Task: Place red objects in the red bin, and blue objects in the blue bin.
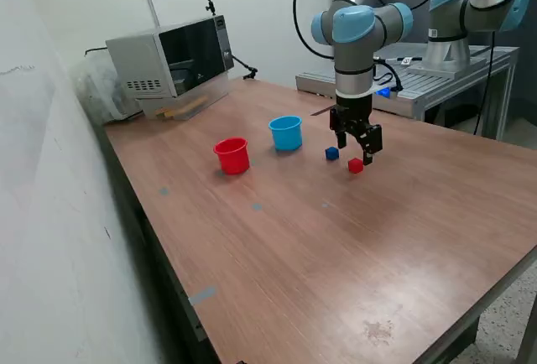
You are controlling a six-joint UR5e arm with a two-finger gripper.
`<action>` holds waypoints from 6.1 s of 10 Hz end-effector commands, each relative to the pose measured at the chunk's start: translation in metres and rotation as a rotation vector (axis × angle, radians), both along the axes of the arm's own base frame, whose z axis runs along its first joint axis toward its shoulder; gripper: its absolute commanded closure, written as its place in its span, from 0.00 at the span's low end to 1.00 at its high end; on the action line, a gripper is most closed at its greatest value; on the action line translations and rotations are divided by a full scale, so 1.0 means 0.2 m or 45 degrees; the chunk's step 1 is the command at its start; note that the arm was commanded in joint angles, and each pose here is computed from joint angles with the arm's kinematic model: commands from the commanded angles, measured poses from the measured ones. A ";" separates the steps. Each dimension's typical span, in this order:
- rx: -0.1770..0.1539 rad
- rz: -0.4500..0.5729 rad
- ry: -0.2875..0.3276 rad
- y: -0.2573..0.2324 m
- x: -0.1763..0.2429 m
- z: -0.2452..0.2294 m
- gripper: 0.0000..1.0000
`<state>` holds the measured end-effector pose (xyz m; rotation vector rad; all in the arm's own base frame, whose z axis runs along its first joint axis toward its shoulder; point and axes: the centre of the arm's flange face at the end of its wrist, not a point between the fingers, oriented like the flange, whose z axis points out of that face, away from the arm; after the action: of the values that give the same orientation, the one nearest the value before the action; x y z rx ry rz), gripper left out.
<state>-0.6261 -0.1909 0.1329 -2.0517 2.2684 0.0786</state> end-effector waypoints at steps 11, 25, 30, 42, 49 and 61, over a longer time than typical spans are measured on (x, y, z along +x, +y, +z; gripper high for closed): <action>0.004 0.009 -0.048 -0.02 0.02 -0.13 0.00; 0.006 0.026 -0.038 0.00 0.00 -0.14 1.00; 0.006 0.024 -0.040 0.01 0.00 -0.14 1.00; 0.138 -0.160 0.338 0.71 -0.66 0.76 1.00; 0.137 -0.292 0.187 1.13 -0.71 0.32 1.00; 0.145 -0.298 0.241 1.20 -0.86 0.31 0.00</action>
<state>-0.7971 0.0455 0.1987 -1.7842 2.5308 0.3922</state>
